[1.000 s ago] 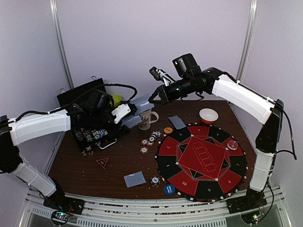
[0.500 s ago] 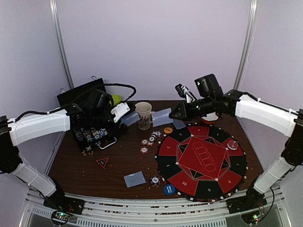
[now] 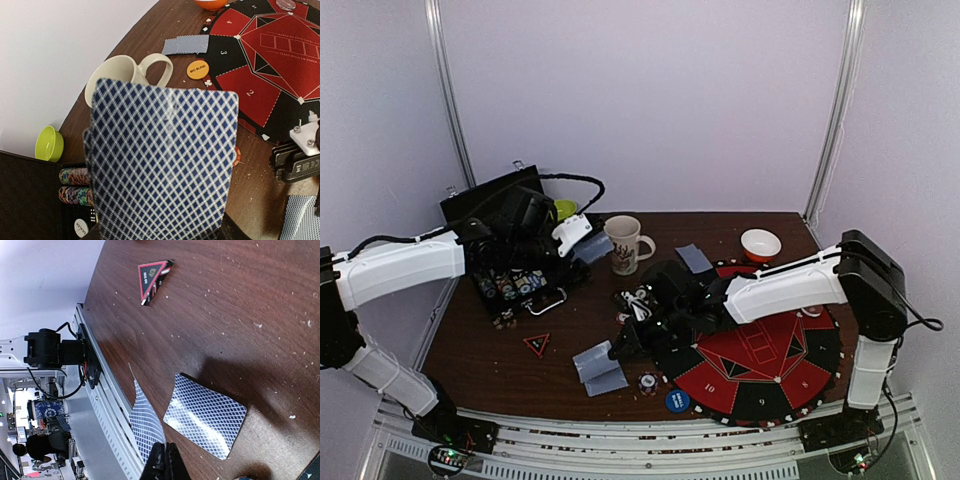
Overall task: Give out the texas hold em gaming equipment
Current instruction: Distribute the poker card in the small blind area, then pick up the poker card from the face-down deck piles.
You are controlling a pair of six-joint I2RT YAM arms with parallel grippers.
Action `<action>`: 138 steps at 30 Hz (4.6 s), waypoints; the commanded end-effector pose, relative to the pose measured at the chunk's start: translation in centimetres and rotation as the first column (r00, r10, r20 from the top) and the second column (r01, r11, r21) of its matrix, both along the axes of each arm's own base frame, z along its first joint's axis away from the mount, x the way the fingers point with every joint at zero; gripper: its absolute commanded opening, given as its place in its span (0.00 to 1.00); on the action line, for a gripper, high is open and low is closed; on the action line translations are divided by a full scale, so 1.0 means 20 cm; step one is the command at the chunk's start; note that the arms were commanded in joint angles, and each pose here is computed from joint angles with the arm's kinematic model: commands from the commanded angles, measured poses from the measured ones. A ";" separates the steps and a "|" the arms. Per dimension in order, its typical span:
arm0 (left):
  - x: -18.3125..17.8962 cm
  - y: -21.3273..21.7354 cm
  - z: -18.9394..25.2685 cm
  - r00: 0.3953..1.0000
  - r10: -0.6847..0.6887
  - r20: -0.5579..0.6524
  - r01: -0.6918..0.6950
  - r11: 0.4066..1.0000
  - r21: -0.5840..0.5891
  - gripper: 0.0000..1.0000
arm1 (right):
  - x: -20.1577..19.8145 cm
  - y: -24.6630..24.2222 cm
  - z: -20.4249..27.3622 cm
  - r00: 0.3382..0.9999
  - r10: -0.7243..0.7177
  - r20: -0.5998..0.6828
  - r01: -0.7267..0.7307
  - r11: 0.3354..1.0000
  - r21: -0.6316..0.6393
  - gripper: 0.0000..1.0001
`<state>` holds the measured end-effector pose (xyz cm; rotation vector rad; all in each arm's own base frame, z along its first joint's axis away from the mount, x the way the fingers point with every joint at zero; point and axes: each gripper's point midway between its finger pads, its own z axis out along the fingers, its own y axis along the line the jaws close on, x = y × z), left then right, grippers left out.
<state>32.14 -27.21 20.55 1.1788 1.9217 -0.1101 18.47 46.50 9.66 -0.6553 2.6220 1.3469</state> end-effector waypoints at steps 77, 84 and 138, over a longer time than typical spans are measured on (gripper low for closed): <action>-0.12 -0.10 0.15 0.983 -0.160 0.094 0.171 0.978 -0.118 0.52 | 0.67 -0.08 0.96 0.860 0.013 0.510 -0.077 0.991 0.105 0.95; -0.10 -0.10 0.13 0.984 -0.151 0.091 0.161 0.981 -0.108 0.52 | 0.76 -0.01 0.90 0.864 -0.008 0.504 -0.055 0.993 0.109 0.85; -0.07 -0.08 0.09 0.988 -0.120 0.093 0.127 0.989 -0.075 0.51 | 0.75 -0.05 0.84 0.840 0.083 0.536 -0.049 0.996 -0.077 0.21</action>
